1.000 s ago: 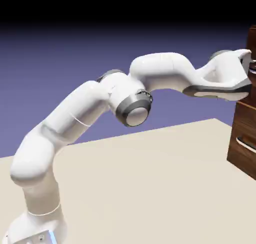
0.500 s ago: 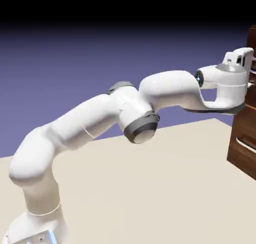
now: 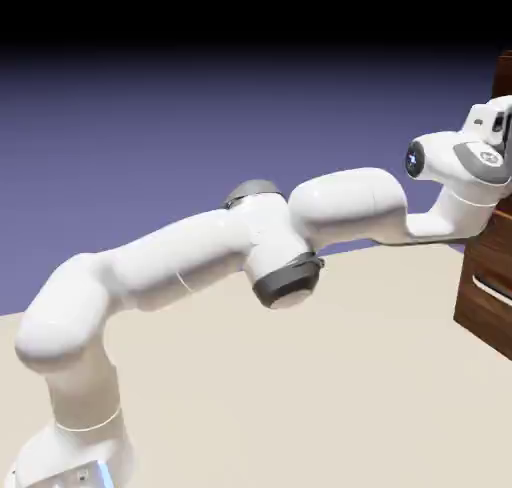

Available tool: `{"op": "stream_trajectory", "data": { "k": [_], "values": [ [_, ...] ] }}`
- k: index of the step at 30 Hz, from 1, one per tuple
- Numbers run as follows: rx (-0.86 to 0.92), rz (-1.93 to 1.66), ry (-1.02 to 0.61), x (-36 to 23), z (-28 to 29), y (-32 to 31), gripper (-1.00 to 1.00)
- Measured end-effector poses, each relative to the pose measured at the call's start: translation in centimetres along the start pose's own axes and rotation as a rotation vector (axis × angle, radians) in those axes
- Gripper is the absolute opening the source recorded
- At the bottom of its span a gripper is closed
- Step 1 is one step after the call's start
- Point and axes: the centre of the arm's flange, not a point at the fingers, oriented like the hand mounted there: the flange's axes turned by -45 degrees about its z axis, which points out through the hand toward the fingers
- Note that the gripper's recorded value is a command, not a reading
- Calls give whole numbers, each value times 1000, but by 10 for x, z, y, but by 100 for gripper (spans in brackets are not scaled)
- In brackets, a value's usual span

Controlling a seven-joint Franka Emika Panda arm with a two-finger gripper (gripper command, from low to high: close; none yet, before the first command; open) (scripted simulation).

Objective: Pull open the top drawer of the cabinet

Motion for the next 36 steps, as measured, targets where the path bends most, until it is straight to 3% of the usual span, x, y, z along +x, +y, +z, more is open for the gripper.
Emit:
{"op": "stream_trajectory", "data": {
  "k": [17, 36],
  "values": [
    [0, 0, 1, 0, -48, 0, -100],
    [1, 0, 1, 0, -172, 0, -100]
  ]
}}
